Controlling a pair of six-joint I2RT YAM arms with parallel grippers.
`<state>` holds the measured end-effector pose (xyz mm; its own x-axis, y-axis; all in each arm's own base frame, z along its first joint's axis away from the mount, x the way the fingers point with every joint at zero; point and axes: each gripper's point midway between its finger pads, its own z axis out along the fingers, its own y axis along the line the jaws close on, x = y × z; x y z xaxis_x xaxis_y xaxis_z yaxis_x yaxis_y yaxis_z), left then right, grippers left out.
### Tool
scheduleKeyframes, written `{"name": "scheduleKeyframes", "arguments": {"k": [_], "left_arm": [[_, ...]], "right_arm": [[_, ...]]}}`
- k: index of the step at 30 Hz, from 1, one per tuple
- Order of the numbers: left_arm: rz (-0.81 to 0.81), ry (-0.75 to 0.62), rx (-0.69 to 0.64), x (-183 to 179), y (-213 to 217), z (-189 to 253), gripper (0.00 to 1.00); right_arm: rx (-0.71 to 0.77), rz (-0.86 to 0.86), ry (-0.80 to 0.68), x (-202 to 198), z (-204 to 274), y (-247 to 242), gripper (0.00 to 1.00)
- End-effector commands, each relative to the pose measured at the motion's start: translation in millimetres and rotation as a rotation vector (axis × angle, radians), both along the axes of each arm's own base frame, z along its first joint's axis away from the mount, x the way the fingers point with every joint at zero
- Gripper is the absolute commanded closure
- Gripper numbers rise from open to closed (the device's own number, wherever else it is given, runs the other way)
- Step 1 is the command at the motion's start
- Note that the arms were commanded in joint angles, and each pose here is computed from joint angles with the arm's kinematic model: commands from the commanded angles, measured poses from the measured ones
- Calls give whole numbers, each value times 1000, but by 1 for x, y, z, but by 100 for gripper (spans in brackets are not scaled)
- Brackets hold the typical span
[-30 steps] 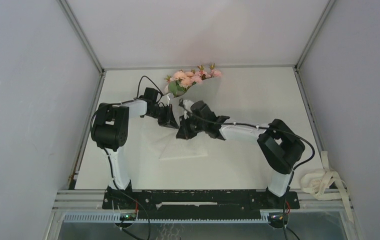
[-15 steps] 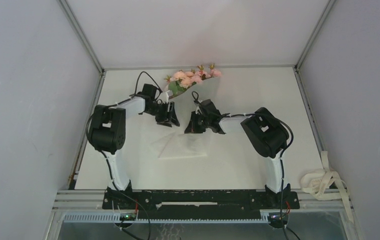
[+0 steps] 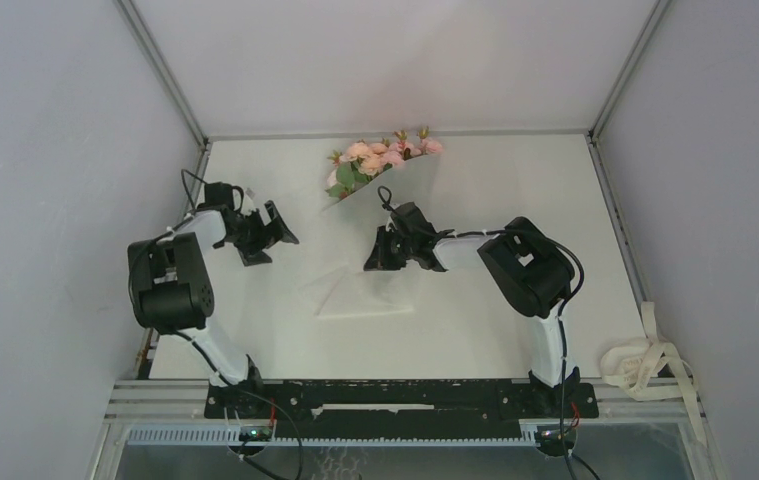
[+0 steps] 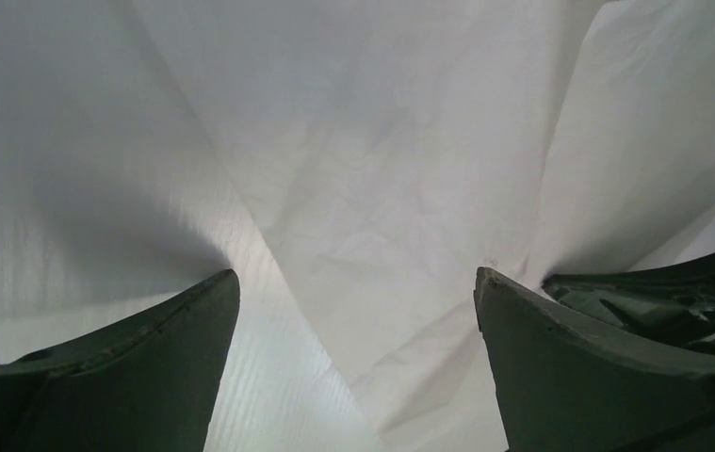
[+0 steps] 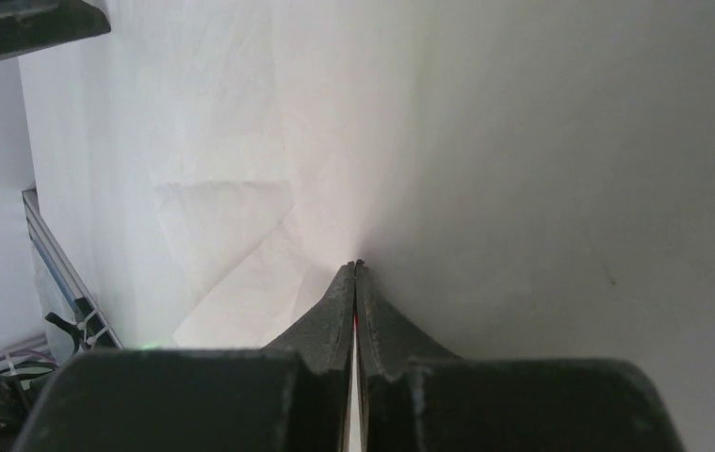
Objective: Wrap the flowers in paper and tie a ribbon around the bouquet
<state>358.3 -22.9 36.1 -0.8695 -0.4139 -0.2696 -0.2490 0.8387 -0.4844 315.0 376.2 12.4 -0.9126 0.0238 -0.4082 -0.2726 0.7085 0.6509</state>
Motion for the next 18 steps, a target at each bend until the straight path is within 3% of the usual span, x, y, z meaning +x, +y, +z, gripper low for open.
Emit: {"name": "scheduleKeyframes", "arguments": {"k": [1,6,13,18], "left_arm": [[28,52,-64,-2,-18,-17,0],[-14,52,-117,3,-31,-15,0],[-184,160,-336,-25,-95,-17,2],[-199,115,-351,-29,-98,2,4]], "right_arm": [[-46,-2,11,-6,-6,-4,93],[-39,2,10,-7,-5,-2,93],[-41,3,12,-7,-5,-2,93],[-44,5,13,-8,-3,-3,92]]}}
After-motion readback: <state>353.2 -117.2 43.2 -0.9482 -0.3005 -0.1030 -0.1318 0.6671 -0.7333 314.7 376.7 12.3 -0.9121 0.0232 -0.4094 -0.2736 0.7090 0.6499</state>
